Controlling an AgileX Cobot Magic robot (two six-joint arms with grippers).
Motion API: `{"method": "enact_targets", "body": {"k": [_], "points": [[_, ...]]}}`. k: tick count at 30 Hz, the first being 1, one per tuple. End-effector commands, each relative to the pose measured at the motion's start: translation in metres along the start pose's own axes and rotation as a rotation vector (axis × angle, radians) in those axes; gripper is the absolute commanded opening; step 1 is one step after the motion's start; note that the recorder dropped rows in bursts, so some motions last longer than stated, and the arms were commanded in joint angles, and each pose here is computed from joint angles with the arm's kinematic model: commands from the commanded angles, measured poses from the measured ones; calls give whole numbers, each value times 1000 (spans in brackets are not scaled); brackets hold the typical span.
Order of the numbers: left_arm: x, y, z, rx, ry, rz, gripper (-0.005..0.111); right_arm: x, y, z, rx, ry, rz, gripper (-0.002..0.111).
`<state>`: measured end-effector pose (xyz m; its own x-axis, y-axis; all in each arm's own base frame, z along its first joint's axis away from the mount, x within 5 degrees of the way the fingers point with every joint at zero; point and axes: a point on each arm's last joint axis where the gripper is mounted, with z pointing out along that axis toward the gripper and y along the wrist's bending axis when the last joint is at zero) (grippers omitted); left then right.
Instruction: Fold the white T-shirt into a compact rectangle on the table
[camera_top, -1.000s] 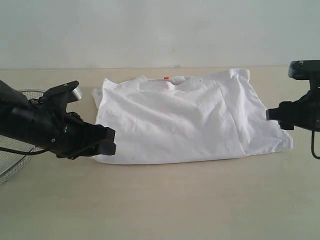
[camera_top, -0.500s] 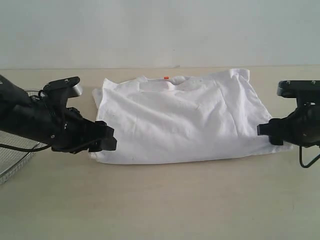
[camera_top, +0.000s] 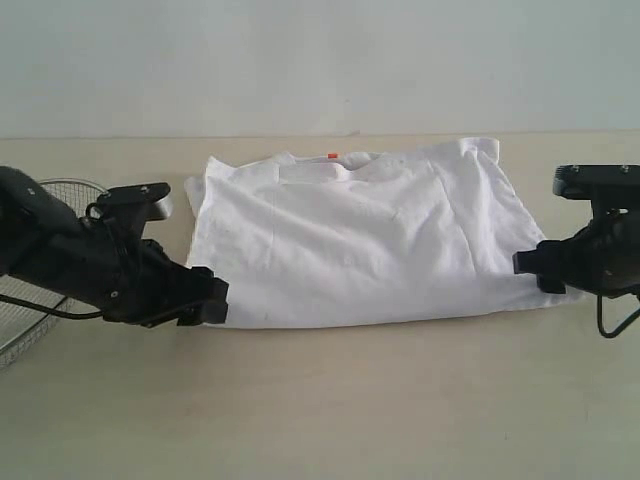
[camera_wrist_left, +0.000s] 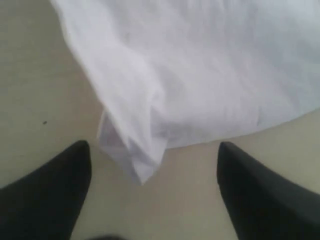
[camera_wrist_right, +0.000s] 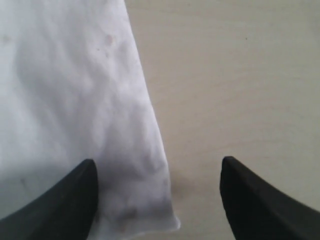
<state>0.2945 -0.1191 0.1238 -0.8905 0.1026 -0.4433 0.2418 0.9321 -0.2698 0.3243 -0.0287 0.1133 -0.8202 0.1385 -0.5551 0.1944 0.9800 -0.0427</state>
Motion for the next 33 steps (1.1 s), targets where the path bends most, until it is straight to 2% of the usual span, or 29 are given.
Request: {"method": "enact_targets", "body": {"k": [1, 7, 18, 24, 26, 30, 33], "points": [[-7, 0, -1, -25, -41, 5, 67, -2, 2, 0, -27, -8, 1, 63], [-13, -1, 0, -18, -53, 8, 67, 3, 3, 7, -34, 20, -1, 60], [-6, 3, 15, -29, -3, 0, 67, -1, 3, 9, -29, 10, -20, 61], [-6, 4, 15, -31, -3, 0, 62, -1, 5, 9, -55, 8, -20, 59], [-6, 4, 15, -34, -7, 0, 59, -2, 7, 9, -70, 6, -20, 51], [-6, 4, 15, -34, -7, 0, 52, -2, 10, 9, -101, 3, -20, 28], [-6, 4, 15, -34, -7, 0, 38, -2, 11, 8, -118, 1, -26, 11]]}}
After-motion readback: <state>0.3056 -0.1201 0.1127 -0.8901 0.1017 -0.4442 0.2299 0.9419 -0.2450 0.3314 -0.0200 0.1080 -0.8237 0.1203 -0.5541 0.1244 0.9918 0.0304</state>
